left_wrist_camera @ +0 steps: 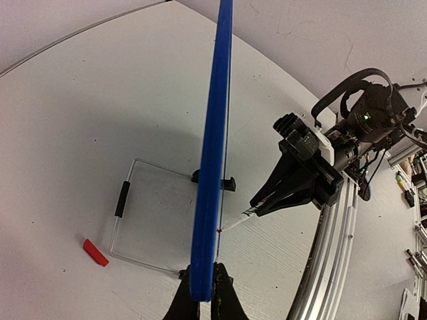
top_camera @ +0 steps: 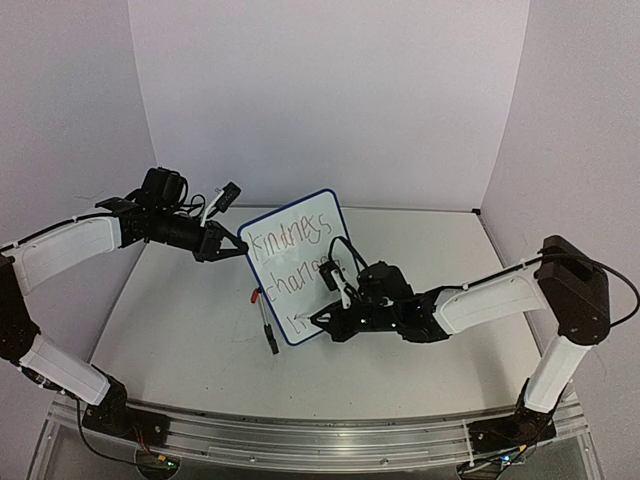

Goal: Write a sentence on the whiteboard

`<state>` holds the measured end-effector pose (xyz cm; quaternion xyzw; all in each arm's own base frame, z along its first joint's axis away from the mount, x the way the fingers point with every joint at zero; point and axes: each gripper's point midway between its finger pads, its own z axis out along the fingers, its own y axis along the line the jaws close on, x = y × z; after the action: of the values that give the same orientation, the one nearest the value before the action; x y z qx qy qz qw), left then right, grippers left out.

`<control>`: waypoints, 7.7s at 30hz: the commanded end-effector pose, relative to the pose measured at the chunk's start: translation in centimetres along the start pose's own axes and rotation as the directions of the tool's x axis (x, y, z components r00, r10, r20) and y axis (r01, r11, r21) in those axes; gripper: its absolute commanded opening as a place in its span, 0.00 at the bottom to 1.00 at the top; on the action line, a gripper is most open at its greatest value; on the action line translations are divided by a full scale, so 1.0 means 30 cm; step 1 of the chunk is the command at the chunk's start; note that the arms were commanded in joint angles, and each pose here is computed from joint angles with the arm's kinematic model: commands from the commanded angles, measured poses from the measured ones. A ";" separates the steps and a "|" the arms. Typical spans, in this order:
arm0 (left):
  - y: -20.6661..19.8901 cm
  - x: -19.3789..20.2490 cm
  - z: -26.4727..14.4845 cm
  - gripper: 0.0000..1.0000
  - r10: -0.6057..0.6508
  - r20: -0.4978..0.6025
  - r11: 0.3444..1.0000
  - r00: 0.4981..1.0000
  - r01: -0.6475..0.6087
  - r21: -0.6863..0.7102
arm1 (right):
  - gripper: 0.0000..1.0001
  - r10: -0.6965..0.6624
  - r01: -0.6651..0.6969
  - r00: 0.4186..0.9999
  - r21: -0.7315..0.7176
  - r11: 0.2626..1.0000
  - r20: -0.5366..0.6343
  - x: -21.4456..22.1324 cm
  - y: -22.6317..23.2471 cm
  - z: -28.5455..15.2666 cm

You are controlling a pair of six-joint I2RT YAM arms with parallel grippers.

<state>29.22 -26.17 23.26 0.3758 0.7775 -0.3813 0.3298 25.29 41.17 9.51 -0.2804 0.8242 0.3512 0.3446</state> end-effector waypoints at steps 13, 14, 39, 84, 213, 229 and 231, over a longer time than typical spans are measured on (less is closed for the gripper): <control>0.011 0.025 -0.003 0.00 0.023 -0.033 0.999 0.999 -0.025 -0.041 | 0.00 -0.022 0.027 0.994 -0.046 0.999 0.104 -0.078 0.048 -0.086; 0.010 0.024 -0.003 0.00 0.023 -0.032 0.999 0.999 -0.025 -0.041 | 0.00 -0.020 0.025 0.994 -0.038 0.999 0.110 -0.078 0.044 -0.099; 0.008 0.024 -0.002 0.00 0.021 -0.032 0.999 0.999 -0.022 -0.036 | 0.00 -0.009 0.004 0.998 0.102 0.995 0.055 -0.037 -0.051 -0.037; 0.006 0.025 -0.004 0.00 0.024 -0.031 0.999 0.999 -0.025 -0.039 | 0.00 -0.005 -0.014 0.993 0.164 0.986 0.116 -0.095 -0.068 -0.114; 0.009 0.028 0.000 0.00 0.022 -0.035 0.999 0.999 -0.023 -0.039 | 0.00 0.113 -0.116 0.989 0.031 0.993 0.093 -0.088 -0.166 -0.114; 0.011 0.030 0.004 0.00 0.019 -0.038 0.999 0.999 -0.021 -0.036 | 0.00 0.153 -0.157 0.987 0.083 0.984 0.047 0.003 -0.214 -0.100; 0.012 0.029 0.004 0.00 0.018 -0.038 0.999 0.999 -0.019 -0.036 | 0.00 0.155 -0.160 0.987 0.095 0.983 0.050 0.005 -0.222 -0.104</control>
<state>29.09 -26.25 23.35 0.3775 0.7767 -0.3806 0.3306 27.48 35.50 8.67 -0.2135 0.8478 0.3610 0.3246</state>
